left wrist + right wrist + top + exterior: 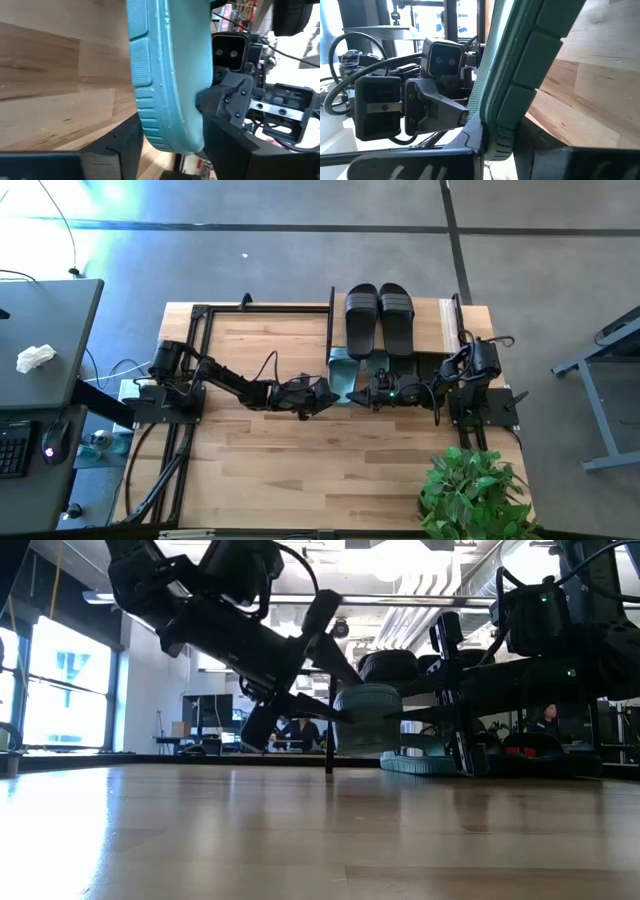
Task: Pick and place slides into the shelf
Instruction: Put the green slipper under the shelf
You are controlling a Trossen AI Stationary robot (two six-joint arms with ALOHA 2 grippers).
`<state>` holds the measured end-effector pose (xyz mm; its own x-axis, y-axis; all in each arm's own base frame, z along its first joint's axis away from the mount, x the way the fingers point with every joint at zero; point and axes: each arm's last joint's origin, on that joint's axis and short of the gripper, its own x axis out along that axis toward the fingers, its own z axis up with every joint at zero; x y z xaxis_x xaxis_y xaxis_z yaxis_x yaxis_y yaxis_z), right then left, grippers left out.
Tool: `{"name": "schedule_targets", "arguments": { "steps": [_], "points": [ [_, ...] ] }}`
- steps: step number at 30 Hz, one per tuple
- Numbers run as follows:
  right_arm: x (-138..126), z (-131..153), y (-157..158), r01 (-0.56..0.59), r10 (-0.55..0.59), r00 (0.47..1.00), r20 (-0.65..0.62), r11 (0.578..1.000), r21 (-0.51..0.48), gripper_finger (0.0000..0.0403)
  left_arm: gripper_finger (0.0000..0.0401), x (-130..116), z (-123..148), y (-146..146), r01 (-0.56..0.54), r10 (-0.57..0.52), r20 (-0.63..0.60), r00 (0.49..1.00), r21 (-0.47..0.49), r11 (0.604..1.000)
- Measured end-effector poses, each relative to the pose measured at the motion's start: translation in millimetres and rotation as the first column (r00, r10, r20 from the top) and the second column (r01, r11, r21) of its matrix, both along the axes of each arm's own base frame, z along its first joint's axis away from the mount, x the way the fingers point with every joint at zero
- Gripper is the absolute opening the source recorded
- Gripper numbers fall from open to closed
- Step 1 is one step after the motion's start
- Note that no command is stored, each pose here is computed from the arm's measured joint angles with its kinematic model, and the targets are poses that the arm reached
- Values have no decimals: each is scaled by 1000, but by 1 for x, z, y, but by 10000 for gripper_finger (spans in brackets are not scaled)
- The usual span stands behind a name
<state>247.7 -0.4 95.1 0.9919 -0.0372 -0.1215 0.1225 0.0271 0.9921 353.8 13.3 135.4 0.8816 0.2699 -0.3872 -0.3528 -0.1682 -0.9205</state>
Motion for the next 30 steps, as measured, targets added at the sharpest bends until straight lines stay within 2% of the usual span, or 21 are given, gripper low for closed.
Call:
{"name": "schedule_targets", "arguments": {
  "steps": [9,16,24,30],
  "points": [
    [0,0,0,4,-4,1000,-4,1000,-1,35,49,1,0,1,-28,28,-16,999,16,999],
    [0,0,0,9,-9,1000,0,1000,26,37,48,1,1,2,-62,63,-14,998,33,998],
    [0,-1,7,-72,72,997,-3,992,102,152,47,1,0,2,-60,60,-28,998,32,998],
    [-2,2,32,-180,178,984,27,975,130,182,47,0,-1,3,-97,99,-38,994,49,994]
  ]
}}
